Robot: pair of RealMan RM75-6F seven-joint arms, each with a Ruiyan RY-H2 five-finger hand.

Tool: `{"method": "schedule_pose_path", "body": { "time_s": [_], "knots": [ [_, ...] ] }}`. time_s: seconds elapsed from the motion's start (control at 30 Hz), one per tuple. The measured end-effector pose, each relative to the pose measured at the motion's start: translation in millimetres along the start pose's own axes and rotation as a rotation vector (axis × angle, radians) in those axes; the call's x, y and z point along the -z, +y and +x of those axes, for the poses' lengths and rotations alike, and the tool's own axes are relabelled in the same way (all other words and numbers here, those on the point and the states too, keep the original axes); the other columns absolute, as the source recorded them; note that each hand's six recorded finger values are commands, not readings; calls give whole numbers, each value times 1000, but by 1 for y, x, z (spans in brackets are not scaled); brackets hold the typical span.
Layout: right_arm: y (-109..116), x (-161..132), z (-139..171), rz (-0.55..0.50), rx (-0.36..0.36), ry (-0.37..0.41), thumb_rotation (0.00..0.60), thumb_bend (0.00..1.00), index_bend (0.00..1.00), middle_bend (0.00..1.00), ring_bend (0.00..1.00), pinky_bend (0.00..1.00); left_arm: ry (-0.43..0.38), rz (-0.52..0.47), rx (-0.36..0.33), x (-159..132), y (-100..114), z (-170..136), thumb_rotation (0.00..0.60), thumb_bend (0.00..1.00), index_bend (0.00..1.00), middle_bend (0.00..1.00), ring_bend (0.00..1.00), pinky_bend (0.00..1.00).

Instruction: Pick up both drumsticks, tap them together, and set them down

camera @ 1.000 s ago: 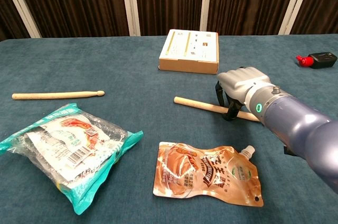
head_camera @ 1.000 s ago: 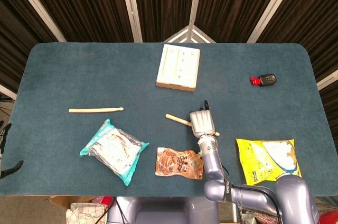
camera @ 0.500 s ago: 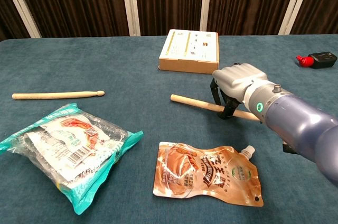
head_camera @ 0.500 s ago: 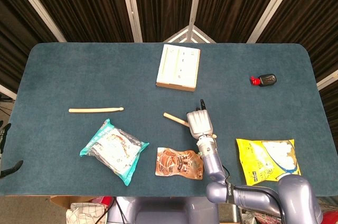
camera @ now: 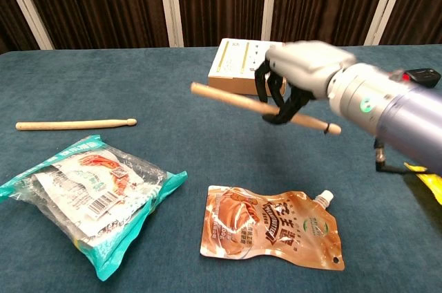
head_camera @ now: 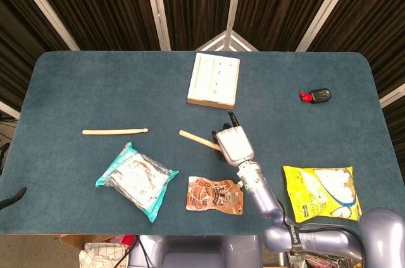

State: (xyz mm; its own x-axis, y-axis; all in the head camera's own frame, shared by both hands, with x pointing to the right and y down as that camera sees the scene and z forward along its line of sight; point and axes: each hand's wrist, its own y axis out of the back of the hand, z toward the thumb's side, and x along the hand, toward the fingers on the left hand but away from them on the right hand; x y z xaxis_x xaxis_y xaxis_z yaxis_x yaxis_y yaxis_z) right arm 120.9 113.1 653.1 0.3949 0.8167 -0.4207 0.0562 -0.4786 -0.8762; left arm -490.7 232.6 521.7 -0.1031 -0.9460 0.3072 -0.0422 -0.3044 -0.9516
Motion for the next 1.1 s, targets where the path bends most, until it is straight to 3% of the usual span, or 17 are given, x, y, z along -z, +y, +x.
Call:
{"method": "schedule_pose_path", "body": {
  "time_s": [0.17, 0.53, 0.7, 1.1],
  "knots": [
    [49, 5, 3, -63, 119, 62, 600, 387, 657, 658, 362, 0, -39, 5, 14, -1, 6, 14, 600, 246, 70, 31, 0, 0],
    [123, 15, 0, -172, 316, 146, 600, 387, 679, 658, 363, 0, -85, 49, 243, -15, -18, 80, 600, 279, 116, 85, 0, 0],
    [138, 22, -1, -204, 353, 168, 600, 386, 679, 658, 363, 0, -62, 25, 327, -24, -31, 123, 600, 306, 151, 117, 0, 0],
    [159, 41, -4, -194, 401, 150, 600, 387, 679, 658, 363, 0, -30, 12, 364, -55, -66, 193, 600, 307, 258, 212, 0, 0]
  ]
}}
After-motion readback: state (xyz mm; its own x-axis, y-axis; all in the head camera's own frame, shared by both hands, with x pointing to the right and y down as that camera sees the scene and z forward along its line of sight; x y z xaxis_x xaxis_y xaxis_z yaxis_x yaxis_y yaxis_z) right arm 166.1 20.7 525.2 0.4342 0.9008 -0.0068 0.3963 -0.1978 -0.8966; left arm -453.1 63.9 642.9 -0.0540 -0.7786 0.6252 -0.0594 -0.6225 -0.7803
